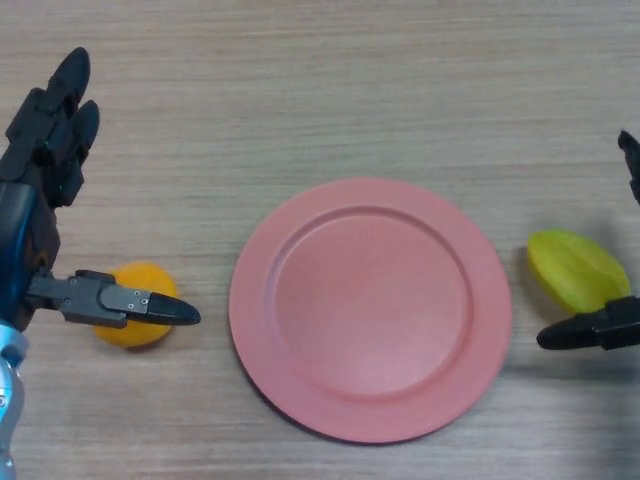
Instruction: Pick up the yellow starfruit and place it on the plate
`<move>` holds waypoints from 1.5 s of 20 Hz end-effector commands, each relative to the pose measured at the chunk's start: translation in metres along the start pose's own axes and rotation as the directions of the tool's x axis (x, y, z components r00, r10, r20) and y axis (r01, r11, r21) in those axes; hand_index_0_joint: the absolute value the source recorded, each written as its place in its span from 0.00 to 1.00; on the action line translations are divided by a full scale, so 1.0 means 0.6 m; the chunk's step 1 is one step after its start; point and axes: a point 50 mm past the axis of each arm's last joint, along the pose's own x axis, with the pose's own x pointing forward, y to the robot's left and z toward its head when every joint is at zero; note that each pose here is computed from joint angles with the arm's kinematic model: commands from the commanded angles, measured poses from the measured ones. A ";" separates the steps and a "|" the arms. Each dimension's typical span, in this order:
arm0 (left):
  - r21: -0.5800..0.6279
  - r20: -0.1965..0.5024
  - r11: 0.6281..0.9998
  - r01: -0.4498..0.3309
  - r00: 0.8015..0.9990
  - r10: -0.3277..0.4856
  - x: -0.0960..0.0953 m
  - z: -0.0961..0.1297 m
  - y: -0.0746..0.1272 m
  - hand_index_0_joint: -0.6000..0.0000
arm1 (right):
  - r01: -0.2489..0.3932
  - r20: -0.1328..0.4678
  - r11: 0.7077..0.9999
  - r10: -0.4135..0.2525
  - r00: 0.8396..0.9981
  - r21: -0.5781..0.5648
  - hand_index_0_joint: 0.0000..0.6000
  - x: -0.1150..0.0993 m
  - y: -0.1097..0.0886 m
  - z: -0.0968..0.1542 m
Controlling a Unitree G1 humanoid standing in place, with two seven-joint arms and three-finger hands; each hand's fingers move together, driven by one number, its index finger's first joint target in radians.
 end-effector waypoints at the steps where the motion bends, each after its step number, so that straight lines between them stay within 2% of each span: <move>1: 0.043 0.178 0.998 -0.055 0.983 0.047 0.000 0.051 0.029 1.00 | 0.152 0.205 0.987 -0.139 0.969 -0.048 0.00 0.019 -0.044 0.044; 4: 0.044 0.177 0.997 -0.060 0.983 0.051 -0.002 0.051 0.029 1.00 | 0.167 0.208 0.984 -0.152 0.966 -0.054 0.00 0.027 -0.039 0.033; 5: 0.044 0.176 0.997 -0.060 0.983 0.051 -0.002 0.051 0.030 1.00 | 0.167 0.207 0.984 -0.152 0.966 -0.061 0.25 0.027 -0.038 0.032; 6: 0.043 0.174 0.997 -0.059 0.983 0.051 -0.002 0.051 0.030 1.00 | 0.168 0.207 0.983 -0.150 0.967 -0.068 0.42 0.028 -0.036 0.031; 7: 0.035 0.168 0.998 -0.056 0.985 0.049 -0.002 0.051 0.031 1.00 | 0.170 0.204 0.983 -0.151 0.967 -0.077 0.67 0.028 -0.034 0.029; 8: 0.029 0.164 0.998 -0.053 0.985 0.047 -0.002 0.050 0.031 1.00 | 0.172 0.200 0.982 -0.153 0.968 -0.080 0.83 0.029 -0.031 0.027; 9: 0.023 0.167 0.998 -0.052 0.985 0.048 -0.004 0.050 0.030 1.00 | 0.171 0.194 0.975 -0.142 0.971 -0.140 1.00 0.033 -0.026 0.025; 11: 0.033 0.179 0.997 -0.067 0.982 0.060 -0.006 0.051 0.033 1.00 | 0.159 0.173 0.977 -0.134 0.976 -0.143 1.00 0.034 -0.025 0.024; 14: 0.029 0.165 0.997 -0.071 0.984 0.065 -0.008 0.047 0.035 1.00 | 0.170 0.171 0.971 -0.142 0.975 -0.165 1.00 0.040 -0.029 0.026; 17: 0.014 0.162 0.998 -0.062 0.985 0.059 -0.008 0.048 0.035 1.00 | 0.178 0.181 0.971 -0.149 0.972 -0.158 1.00 0.047 -0.039 0.053; 18: 0.013 0.163 0.998 -0.062 0.985 0.059 -0.008 0.048 0.036 1.00 | 0.182 0.190 0.972 -0.152 0.970 -0.151 1.00 0.048 -0.041 0.062; 20: 0.007 0.169 0.998 -0.070 0.983 0.068 -0.009 0.048 0.039 1.00 | 0.206 0.263 0.968 -0.163 0.951 -0.145 1.00 0.054 -0.039 0.095; 22: -0.003 0.166 0.997 -0.074 0.983 0.073 -0.009 0.047 0.040 1.00 | 0.174 0.298 0.980 -0.138 0.945 -0.097 1.00 0.047 -0.020 0.126; 23: 0.001 0.168 0.997 -0.077 0.983 0.076 -0.008 0.048 0.040 1.00 | 0.137 0.321 0.990 -0.119 0.940 -0.034 1.00 0.041 0.000 0.147; 24: 0.002 0.168 0.997 -0.076 0.983 0.075 -0.007 0.048 0.041 1.00 | 0.124 0.339 0.992 -0.108 0.935 -0.024 1.00 0.038 0.010 0.157; 25: 0.011 0.176 0.997 -0.079 0.981 0.076 -0.007 0.048 0.043 1.00 | 0.100 0.373 0.993 -0.071 0.925 -0.059 1.00 0.034 0.034 0.169; 26: 0.015 0.181 0.996 -0.083 0.980 0.079 -0.007 0.049 0.044 1.00 | 0.080 0.376 0.996 -0.057 0.925 -0.047 1.00 0.032 0.045 0.174; 27: 0.024 0.187 0.996 -0.090 0.979 0.083 -0.006 0.050 0.045 1.00 | 0.019 0.353 1.000 -0.013 0.935 -0.015 1.00 0.029 0.075 0.176; 28: 0.029 0.190 0.995 -0.094 0.978 0.086 -0.005 0.050 0.046 1.00 | -0.013 0.337 1.000 0.011 0.941 0.002 1.00 0.027 0.091 0.174; 30: 0.024 0.184 0.995 -0.093 0.979 0.087 -0.002 0.052 0.046 1.00 | -0.052 0.329 0.998 0.037 0.944 0.038 1.00 0.025 0.127 0.173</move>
